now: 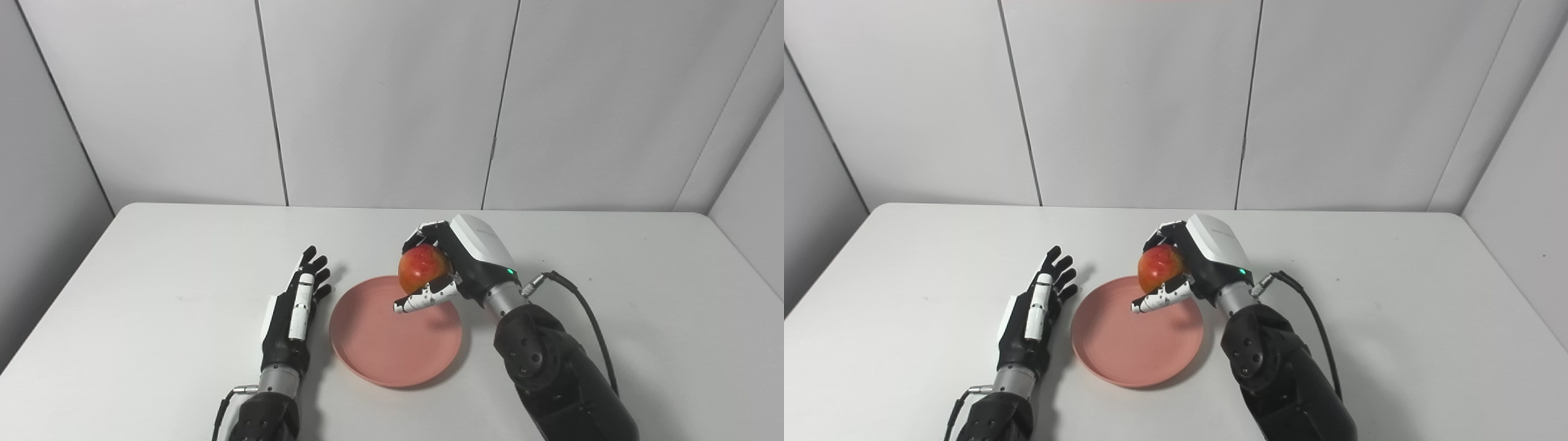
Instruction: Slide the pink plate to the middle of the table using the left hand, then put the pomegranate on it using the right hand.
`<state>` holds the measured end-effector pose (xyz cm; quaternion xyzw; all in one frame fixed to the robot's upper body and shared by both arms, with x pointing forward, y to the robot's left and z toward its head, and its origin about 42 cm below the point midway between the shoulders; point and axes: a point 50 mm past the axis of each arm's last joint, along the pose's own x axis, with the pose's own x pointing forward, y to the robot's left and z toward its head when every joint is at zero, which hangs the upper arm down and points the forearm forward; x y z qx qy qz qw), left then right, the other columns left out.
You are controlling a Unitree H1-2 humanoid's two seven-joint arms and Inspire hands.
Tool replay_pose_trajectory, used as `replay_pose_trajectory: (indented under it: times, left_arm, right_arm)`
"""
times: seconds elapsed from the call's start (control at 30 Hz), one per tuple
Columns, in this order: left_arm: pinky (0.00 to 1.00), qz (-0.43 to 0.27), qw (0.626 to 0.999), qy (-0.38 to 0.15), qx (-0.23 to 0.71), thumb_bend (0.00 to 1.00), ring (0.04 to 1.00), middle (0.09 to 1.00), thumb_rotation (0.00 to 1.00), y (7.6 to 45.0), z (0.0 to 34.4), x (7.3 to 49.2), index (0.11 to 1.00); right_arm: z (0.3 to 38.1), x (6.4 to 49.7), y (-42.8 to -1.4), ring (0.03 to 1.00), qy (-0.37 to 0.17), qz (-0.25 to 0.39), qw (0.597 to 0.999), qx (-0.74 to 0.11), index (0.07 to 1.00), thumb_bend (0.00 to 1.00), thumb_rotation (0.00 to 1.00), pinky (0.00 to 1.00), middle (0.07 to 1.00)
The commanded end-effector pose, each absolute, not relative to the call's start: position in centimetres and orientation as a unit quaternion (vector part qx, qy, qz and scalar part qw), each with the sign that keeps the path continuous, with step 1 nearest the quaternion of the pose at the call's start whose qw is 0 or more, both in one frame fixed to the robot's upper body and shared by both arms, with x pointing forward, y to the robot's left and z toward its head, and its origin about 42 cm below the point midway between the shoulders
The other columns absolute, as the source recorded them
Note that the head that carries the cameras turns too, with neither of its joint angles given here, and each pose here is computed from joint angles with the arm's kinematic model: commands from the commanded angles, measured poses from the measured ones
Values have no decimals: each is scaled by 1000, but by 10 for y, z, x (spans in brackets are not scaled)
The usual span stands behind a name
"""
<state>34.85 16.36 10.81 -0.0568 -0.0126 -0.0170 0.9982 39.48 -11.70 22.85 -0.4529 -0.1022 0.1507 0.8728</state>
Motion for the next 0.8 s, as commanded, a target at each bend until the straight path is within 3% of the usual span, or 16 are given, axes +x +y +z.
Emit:
replay_pose_trajectory:
  times: [0.0,0.3,0.47,0.77]
  left_arm:
    - [904,-16,998,-7,-53,375,929,939,1000,155,103,348,940]
    - [891,-2,999,-7,-50,377,923,929,1000,147,106,350,932]
    - [879,6,999,-6,-49,378,915,921,1000,142,108,351,921]
    - [874,9,999,-15,-49,380,912,922,1000,138,111,352,921]
  right_arm:
    - [255,401,-104,330,-166,149,864,-452,487,502,137,245,409]
    - [244,400,-91,332,-154,179,862,-450,486,501,139,258,396]
    - [234,400,-84,364,-143,191,858,-456,487,502,138,282,438]
    - [211,398,-81,331,-133,205,853,-461,486,504,134,249,400]
